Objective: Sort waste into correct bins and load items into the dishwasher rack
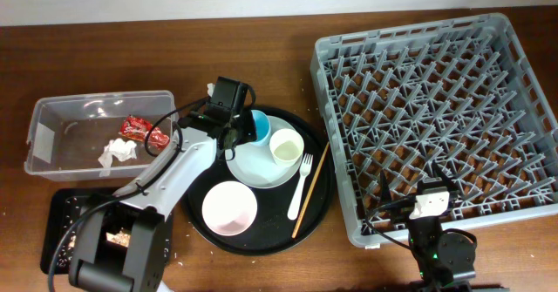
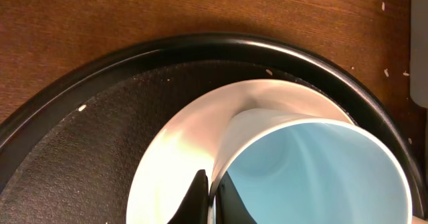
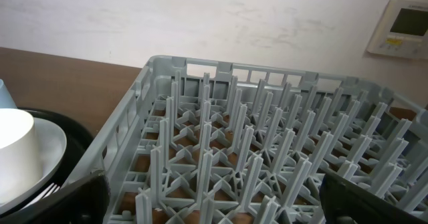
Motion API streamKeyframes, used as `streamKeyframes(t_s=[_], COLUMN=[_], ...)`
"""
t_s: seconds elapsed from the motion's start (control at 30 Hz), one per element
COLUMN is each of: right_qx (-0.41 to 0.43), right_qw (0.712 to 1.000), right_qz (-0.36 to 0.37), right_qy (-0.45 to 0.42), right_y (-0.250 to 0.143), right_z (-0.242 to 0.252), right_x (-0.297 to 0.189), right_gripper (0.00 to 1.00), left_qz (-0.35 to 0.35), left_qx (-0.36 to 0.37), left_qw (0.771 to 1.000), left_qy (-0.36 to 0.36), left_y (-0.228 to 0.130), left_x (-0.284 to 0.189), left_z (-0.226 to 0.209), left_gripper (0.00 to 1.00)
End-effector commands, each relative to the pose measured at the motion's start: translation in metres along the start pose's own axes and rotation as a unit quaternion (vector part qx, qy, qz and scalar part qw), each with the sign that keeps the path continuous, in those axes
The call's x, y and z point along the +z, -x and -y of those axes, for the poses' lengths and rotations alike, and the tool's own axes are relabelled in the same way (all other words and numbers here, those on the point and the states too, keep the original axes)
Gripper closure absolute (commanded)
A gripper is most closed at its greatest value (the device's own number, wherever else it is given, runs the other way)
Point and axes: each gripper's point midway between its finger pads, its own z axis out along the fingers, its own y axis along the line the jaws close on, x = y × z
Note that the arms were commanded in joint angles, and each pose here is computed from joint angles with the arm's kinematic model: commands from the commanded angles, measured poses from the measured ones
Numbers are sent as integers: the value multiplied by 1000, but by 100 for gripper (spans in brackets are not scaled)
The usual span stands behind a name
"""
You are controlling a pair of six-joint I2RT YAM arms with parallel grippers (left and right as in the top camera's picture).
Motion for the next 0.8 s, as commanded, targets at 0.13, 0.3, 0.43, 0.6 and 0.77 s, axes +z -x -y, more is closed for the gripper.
streamKeyframes(t_s=[0.13,0.3,0.43,0.6,0.77], right_qx=[-2,-2,-2,-2,-2], right_qw=[1000,1000,1000,1000,1000], right_qz=[-4,-4,-4,-4,-4], right_qy=[-7,-7,-7,-7,-7], right_y=[-4,-4,-4,-4,-4], right_z=[3,3,3,3,3], right_x=[0,0,0,0,0], right_gripper=[1,1,1,1,1], left_qz=[56,73,37,26,15], left_qx=[-23,-40,-4,23,20], left_qw=[996,983,939,907,909], left_qy=[-68,-164,-341,-420,-415], left_y=[43,52,46,41,41], left_x=[-66,-135,-175,-197,-184], left_z=[9,3,22,31,29], left_gripper=[100,100,100,100,100])
